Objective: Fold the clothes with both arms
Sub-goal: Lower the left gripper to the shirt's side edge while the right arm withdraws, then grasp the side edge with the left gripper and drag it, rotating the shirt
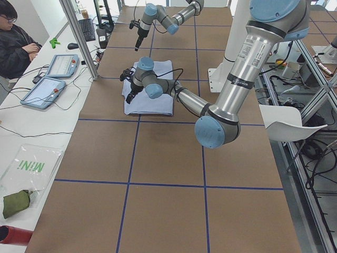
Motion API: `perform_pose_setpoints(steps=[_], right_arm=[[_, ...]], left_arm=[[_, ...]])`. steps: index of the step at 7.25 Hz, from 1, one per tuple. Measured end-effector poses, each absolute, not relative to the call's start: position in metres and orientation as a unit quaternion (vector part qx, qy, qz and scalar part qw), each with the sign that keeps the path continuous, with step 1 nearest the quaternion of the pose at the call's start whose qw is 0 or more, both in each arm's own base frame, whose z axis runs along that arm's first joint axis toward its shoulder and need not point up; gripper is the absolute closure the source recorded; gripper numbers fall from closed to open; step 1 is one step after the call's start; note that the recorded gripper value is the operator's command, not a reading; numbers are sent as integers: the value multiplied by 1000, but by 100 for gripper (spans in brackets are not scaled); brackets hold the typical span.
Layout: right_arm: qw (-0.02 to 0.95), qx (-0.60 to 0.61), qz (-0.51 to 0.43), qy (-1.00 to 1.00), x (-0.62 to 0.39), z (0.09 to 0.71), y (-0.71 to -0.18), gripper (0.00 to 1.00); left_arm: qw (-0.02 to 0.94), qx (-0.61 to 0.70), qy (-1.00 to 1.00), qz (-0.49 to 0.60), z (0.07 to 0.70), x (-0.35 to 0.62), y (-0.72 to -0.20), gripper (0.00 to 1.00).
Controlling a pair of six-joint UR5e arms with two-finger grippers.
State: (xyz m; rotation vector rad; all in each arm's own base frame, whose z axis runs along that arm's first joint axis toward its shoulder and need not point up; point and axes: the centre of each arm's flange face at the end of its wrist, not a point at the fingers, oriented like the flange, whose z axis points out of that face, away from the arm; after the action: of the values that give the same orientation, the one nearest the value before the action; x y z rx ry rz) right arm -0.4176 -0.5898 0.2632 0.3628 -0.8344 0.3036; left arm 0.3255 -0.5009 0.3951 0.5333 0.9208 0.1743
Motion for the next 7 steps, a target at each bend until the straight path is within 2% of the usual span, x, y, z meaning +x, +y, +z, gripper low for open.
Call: perform_pose_setpoints(steps=[3,5,7], right_arm=[[887,175,145,-402,-418,263,-586,0],[887,176,144,-402,-418,265,-585,0],[887,178,144,-401,-420,266,-583,0]], left_arm=[[847,222,481,49,439,362,-418,2],[849,203,486,36,445,391,-390,21],[850,195,488,32,447,401,-382,24]])
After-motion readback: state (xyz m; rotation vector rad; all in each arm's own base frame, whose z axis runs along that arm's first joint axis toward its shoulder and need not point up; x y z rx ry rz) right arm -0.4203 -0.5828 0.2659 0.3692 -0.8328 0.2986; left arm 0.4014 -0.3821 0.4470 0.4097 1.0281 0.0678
